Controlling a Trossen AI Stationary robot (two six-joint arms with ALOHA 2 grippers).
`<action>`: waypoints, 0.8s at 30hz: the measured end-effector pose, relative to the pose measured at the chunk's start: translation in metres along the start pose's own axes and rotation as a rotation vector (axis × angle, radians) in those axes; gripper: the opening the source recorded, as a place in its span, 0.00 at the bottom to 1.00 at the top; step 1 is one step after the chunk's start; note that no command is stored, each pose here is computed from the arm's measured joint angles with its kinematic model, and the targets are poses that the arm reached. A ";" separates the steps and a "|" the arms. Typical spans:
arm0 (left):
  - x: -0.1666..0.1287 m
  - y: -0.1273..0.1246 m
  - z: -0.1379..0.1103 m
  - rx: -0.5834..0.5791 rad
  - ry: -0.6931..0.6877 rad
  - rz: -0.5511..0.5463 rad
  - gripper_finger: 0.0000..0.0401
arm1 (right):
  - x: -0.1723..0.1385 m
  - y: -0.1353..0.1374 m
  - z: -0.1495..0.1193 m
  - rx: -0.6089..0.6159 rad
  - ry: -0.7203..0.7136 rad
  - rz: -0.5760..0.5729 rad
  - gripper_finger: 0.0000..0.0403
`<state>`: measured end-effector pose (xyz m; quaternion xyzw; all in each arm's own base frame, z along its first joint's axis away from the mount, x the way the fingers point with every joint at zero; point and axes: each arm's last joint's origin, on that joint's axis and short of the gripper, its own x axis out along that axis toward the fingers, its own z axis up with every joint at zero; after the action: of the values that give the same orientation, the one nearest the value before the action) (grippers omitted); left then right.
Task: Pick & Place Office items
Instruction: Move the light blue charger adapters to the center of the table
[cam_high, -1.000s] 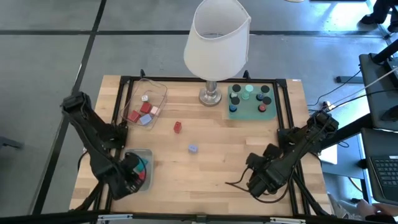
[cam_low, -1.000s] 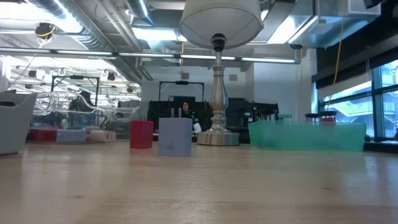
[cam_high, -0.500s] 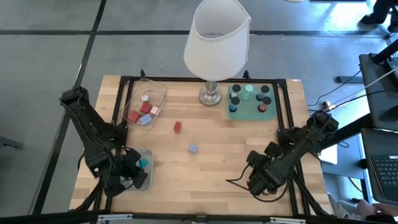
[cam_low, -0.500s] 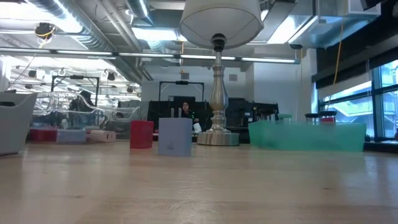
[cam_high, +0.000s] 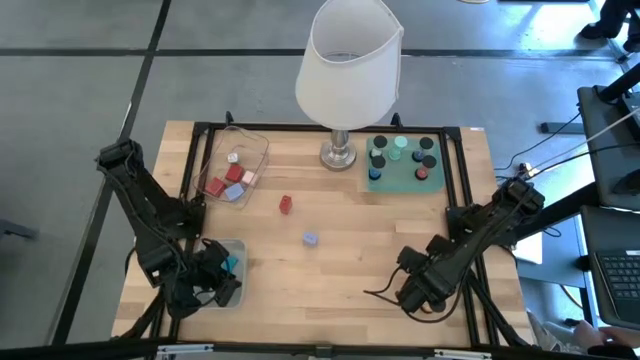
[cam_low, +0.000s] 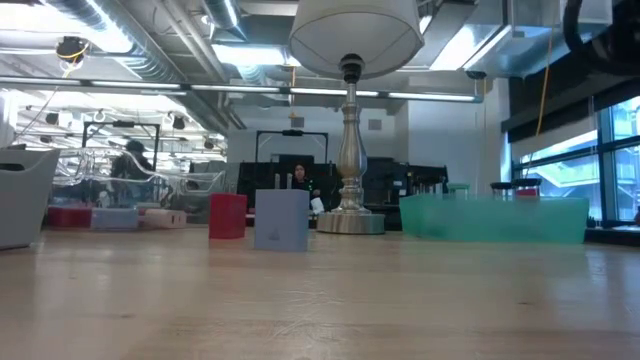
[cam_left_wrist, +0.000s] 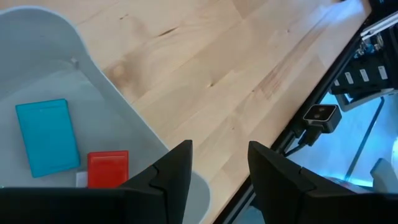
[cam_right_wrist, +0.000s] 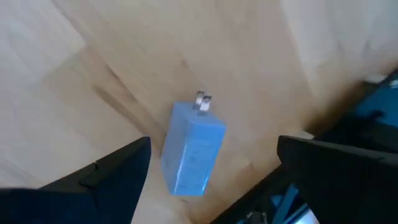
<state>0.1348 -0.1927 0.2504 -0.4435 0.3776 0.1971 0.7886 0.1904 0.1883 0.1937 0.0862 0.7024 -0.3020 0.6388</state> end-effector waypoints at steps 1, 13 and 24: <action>0.000 0.000 0.000 0.000 0.000 0.000 0.38 | 0.004 0.000 0.000 -0.006 0.009 0.004 0.87; 0.000 0.000 0.000 0.000 -0.002 -0.001 0.38 | 0.042 0.003 -0.005 -0.012 0.074 0.076 0.87; 0.000 0.000 0.001 -0.002 -0.022 -0.010 0.38 | 0.044 0.010 -0.004 -0.032 0.061 0.155 0.72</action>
<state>0.1354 -0.1925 0.2508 -0.4442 0.3664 0.1983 0.7932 0.1847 0.1865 0.1485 0.1394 0.7174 -0.2376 0.6399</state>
